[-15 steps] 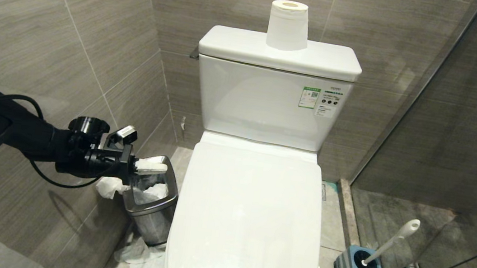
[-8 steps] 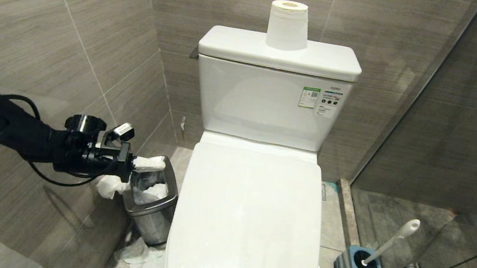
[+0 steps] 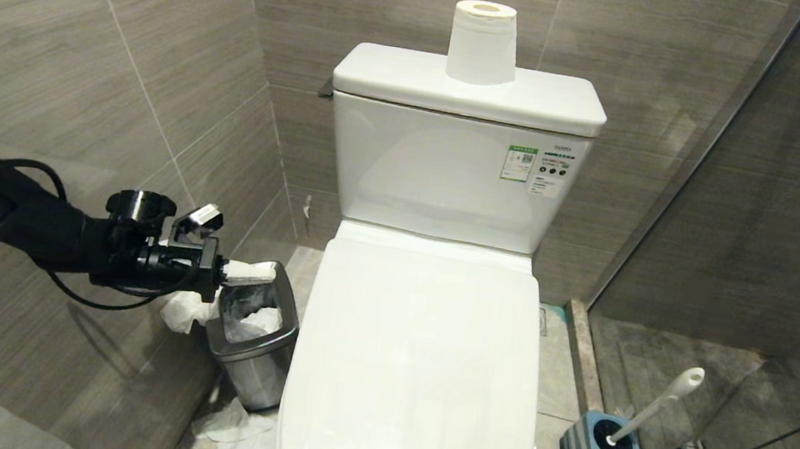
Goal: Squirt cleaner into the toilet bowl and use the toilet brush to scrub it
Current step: Use the left hand to lift the toilet lid slightly
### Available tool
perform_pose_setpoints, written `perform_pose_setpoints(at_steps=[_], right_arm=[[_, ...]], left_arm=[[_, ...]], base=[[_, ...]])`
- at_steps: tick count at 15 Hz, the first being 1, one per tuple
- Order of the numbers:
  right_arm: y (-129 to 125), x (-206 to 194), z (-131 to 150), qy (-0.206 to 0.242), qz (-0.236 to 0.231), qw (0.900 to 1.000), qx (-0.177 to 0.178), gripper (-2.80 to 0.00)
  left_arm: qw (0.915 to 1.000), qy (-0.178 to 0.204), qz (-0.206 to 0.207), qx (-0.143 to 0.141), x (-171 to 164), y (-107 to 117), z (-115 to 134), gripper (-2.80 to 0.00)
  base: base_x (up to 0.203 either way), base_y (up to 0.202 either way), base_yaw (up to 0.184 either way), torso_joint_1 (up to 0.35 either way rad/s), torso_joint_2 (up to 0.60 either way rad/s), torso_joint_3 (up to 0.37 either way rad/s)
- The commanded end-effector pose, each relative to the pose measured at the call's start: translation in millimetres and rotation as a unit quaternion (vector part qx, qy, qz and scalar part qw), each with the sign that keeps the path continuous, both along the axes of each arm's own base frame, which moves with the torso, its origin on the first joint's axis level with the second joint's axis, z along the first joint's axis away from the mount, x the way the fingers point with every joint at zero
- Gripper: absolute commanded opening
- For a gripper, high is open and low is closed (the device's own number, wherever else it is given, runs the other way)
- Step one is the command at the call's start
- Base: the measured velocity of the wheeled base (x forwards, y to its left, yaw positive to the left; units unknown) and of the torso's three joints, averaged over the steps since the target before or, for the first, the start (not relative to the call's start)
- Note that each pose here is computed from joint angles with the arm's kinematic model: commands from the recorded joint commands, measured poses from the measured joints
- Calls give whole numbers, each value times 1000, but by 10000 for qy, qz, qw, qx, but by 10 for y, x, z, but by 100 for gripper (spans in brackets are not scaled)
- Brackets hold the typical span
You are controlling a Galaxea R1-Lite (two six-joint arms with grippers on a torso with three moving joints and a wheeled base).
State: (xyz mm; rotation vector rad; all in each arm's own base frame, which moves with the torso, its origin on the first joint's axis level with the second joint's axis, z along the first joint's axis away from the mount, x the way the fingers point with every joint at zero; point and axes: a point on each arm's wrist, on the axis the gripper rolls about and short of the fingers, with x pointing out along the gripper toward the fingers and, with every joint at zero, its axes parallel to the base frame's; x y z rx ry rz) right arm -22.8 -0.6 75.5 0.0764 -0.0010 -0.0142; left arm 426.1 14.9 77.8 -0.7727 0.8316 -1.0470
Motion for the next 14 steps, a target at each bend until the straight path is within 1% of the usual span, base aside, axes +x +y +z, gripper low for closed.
perform_pose_setpoints(at_steps=[1, 8, 12, 14], right_arm=[[0, 0, 0, 2, 2, 10000, 2, -280], [0, 0, 0, 2, 2, 10000, 2, -280], [0, 0, 0, 2, 2, 10000, 2, -280], [0, 0, 0, 2, 2, 10000, 2, -280]], left_arm=[[10000, -31, -21, -27, 13, 1, -11, -280], [10000, -12, -3, -54, 43, 5, 29, -280], [10000, 56, 9, -79, 49, -1, 39, -280], [10000, 17, 9, -75, 59, -1, 55, -280]], base=[[0, 0, 0, 0, 0, 0], [0, 0, 0, 0, 1, -9], [0, 0, 0, 3, 4, -163], [0, 0, 0, 3, 6, -157]])
